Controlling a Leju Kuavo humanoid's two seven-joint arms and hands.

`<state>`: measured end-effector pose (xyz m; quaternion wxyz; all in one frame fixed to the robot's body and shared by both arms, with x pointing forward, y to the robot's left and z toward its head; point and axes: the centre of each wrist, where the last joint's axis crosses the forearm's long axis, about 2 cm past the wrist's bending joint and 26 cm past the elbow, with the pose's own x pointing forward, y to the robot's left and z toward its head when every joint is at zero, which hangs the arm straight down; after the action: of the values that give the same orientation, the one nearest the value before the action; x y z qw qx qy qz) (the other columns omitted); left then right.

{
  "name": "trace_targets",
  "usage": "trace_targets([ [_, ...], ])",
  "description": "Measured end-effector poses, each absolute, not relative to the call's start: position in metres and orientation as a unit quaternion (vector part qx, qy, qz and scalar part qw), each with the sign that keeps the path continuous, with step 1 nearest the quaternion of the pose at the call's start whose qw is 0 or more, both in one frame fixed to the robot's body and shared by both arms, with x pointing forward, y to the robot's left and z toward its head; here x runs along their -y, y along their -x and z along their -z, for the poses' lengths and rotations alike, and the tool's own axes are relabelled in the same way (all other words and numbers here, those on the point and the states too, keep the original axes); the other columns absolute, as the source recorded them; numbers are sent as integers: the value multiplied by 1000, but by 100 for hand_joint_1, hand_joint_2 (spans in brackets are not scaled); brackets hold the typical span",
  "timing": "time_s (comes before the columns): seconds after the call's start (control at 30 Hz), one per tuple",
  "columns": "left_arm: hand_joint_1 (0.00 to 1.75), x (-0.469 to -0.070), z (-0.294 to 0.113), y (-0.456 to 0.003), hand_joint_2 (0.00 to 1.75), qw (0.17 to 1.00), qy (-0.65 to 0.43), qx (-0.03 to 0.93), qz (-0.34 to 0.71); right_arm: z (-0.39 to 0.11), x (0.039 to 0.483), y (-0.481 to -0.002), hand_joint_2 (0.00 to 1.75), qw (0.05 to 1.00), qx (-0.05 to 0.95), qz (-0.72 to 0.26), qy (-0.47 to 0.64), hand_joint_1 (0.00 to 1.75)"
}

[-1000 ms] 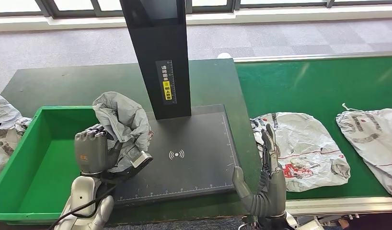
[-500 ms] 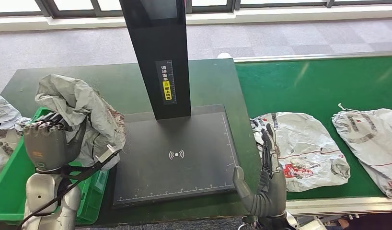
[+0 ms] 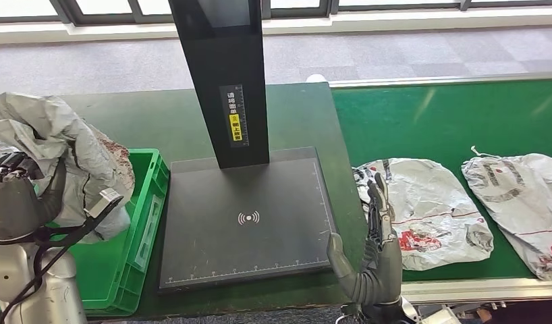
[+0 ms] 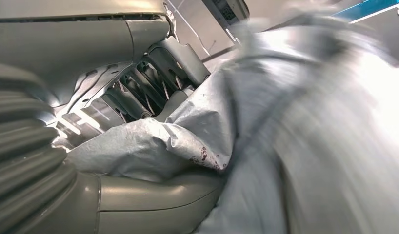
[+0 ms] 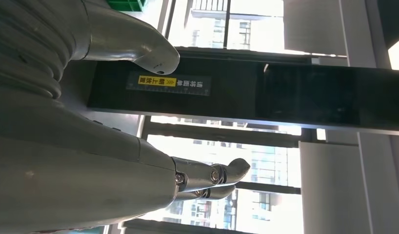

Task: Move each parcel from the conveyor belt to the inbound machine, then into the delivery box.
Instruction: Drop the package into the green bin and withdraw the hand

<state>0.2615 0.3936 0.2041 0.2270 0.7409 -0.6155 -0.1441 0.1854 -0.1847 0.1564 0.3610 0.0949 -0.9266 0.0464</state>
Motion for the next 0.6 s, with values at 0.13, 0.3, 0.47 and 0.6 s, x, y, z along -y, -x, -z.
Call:
trace_targets([
  [0.13,175,-398,-208,-262,175,233,-757,595,136,-156,185,-185,175,362,926,-46,-94,0],
  [0.3,175,-402,-213,-264,175,239,-769,580,122,-156,184,-185,175,362,926,-47,-100,0],
  [0.47,175,-415,-219,-266,175,240,-794,544,124,-157,184,-185,175,360,925,-50,-107,0],
  [0.6,175,-429,-218,-274,175,267,-798,526,128,-156,185,-186,175,361,925,-49,-106,0],
])
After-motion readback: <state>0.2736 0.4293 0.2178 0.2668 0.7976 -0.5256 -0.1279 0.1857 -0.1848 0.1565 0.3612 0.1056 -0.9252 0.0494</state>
